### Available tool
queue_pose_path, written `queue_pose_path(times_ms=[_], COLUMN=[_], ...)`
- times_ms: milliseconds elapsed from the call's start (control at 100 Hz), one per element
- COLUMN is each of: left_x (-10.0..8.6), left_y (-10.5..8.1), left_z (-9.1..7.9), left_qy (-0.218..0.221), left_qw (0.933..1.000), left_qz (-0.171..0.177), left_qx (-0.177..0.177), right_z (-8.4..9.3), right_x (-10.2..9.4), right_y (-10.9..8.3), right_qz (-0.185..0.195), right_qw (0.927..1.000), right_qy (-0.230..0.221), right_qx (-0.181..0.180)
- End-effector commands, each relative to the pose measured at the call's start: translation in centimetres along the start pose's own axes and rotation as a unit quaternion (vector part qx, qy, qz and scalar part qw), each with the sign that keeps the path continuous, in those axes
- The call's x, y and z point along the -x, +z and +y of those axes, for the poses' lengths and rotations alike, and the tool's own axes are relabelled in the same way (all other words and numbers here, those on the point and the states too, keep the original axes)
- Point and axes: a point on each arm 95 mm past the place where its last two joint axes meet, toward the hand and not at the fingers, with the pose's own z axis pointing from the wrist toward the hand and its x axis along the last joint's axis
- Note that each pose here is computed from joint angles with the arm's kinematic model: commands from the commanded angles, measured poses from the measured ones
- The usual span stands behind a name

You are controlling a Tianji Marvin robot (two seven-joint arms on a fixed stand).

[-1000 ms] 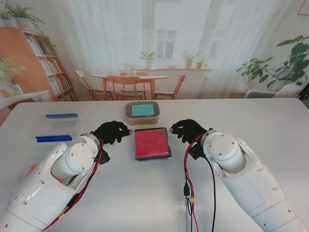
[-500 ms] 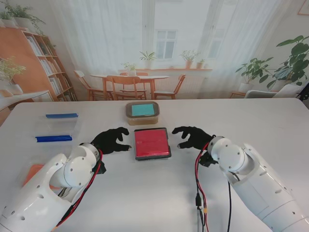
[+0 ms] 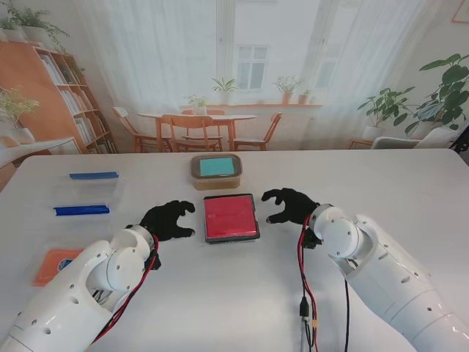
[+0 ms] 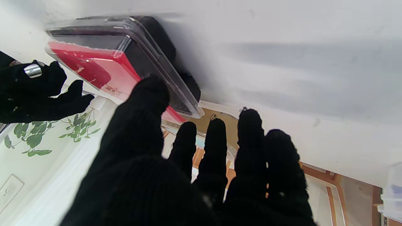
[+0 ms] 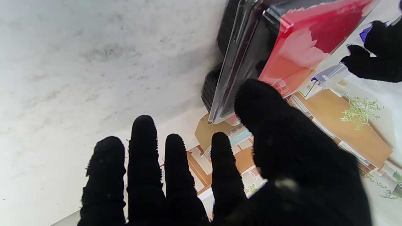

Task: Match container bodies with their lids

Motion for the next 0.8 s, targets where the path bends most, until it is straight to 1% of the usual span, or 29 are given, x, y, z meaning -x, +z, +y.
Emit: queue_pose_path(times_ms=[0, 160, 380, 560, 790], left_x=[0.0, 0.2, 0.2, 0.1, -0.2], left_y=[0.3, 1.0, 1.8, 2.2, 2.6], left_z=[0.3, 0.5, 0.8, 1.0, 1.2], left_qy=[-0.001, 0.002, 0.0, -0.005, -0.008], left_qw=[1.0, 1.0, 0.9999, 0.9998, 0.9998], left_qz=[0.001, -0.003, -0.003, 0.004, 0.007], left_qx=[-0.001, -0.004, -0.014, -0.021, -0.015], right_z=[0.3, 0.1, 0.0, -0.2, -0.6], right_x=[-0.6, -0.8, -0.8, -0.8, -0.7], right_y=[0.4, 1.2, 2.1, 2.3, 2.4], right_qz=[0.005, 0.003, 0.002, 0.001, -0.004], right_qw=[1.0, 1.0, 0.9994, 0.9991, 0.9988], right_qy=[0.0, -0.009, -0.035, -0.043, -0.049], right_qx=[-0.003, -0.003, -0.004, -0.001, -0.006])
